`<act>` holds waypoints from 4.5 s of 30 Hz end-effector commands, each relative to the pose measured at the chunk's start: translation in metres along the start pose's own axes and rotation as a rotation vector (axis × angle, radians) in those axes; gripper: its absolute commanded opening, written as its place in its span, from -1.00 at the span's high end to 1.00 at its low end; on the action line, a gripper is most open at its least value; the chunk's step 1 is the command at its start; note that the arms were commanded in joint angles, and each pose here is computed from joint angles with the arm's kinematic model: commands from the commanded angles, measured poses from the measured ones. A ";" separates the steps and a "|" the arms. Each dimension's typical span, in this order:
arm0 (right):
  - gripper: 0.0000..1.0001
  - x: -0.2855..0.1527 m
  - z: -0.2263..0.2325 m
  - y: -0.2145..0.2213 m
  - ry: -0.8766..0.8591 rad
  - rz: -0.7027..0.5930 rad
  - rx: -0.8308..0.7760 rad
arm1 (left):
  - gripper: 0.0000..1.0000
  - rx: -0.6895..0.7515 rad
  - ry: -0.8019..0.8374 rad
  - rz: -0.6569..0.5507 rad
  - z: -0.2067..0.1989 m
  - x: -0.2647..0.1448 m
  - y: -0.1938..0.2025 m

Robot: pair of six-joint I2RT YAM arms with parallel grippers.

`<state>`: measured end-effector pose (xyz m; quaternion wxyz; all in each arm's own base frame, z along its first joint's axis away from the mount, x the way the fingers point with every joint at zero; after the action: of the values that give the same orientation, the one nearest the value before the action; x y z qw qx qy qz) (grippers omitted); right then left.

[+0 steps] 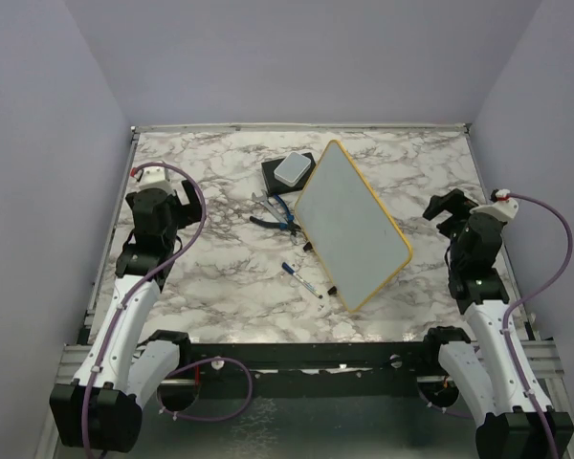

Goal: Write a sentence on the whiteboard
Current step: Pick up the whiteboard stand from the center of the board, then put down the whiteboard stand at the center of the board.

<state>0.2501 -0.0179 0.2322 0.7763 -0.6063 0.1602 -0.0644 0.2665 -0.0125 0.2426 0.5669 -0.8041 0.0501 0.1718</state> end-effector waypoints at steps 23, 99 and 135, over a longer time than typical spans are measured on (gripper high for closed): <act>-0.96 -0.030 0.031 -0.074 -0.173 -0.022 -0.011 | -0.83 -0.040 0.900 0.262 -0.168 -0.066 0.110; -0.96 -0.079 0.037 -0.143 -0.241 -0.162 -0.054 | 0.70 0.242 0.688 0.375 -0.311 -0.033 0.337; -0.96 -0.079 0.039 -0.134 -0.270 -0.127 -0.064 | -0.06 0.186 0.771 0.320 -0.389 -0.029 0.325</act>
<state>0.2040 0.0028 0.3879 0.7704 -0.6354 0.0167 -0.0497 0.2547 -0.4932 0.0564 0.5320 -0.7656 0.3601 -0.0336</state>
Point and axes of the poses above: each gripper's point midway between its finger pads, its own x axis out along the fingers, its own z axis along the line the jaws close on, y = z × x, the point moved 6 cm from there along -x, back along the fingers, and after that the axes turned 10 degrees about -x, right-handed, at the moved point
